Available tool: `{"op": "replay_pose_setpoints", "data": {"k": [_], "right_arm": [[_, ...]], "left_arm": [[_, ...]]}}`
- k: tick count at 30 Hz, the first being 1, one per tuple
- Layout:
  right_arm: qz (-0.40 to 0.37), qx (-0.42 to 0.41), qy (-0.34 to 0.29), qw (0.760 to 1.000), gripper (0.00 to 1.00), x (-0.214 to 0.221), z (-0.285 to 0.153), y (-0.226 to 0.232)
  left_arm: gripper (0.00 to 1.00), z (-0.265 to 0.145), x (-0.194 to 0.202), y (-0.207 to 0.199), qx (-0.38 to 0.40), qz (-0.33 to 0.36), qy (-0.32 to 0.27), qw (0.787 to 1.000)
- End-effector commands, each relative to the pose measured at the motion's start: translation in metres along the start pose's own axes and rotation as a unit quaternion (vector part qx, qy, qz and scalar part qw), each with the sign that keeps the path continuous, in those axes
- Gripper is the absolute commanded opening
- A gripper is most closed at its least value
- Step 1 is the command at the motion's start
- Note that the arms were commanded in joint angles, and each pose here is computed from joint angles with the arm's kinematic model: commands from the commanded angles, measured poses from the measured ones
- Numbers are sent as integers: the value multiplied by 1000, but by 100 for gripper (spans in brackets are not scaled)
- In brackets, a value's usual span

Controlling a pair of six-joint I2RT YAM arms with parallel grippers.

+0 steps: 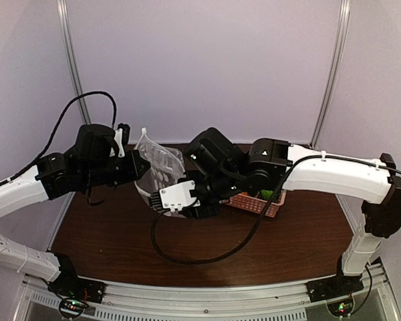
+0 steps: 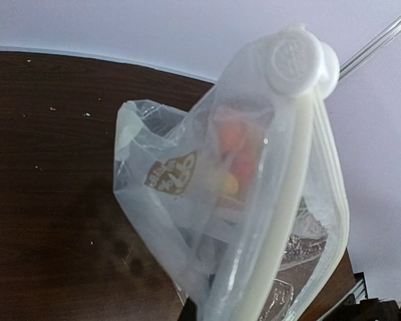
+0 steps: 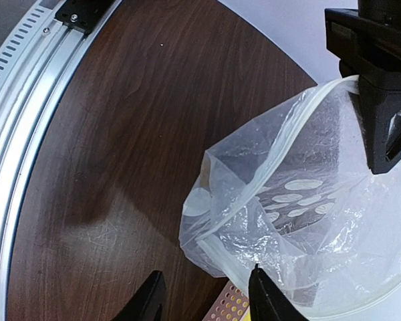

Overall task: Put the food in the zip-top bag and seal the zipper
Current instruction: Pass from the left arm to the right

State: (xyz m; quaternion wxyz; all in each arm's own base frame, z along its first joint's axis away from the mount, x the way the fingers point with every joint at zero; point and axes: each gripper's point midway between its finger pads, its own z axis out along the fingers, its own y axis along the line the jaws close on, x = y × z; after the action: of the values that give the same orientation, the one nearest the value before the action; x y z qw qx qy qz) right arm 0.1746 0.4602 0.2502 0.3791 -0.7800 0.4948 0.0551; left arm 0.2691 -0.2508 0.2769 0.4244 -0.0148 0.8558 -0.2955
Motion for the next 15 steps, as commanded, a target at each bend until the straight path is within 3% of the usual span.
{"op": "replay_pose_setpoints", "data": {"k": [1,9,15], "right_arm": [[-10,20,17,1000,43,6,7,-3],[-42,41,57,997,42,21,25,-1],[-47,67,81,993,31,29,32,-9]], "left_arm": [[0,-3,-6,-13,21,-2,3,1000],[0,-2,-6,-21,27,13,19,999],[0,-4,-10,-26,31,24,22,999]]}}
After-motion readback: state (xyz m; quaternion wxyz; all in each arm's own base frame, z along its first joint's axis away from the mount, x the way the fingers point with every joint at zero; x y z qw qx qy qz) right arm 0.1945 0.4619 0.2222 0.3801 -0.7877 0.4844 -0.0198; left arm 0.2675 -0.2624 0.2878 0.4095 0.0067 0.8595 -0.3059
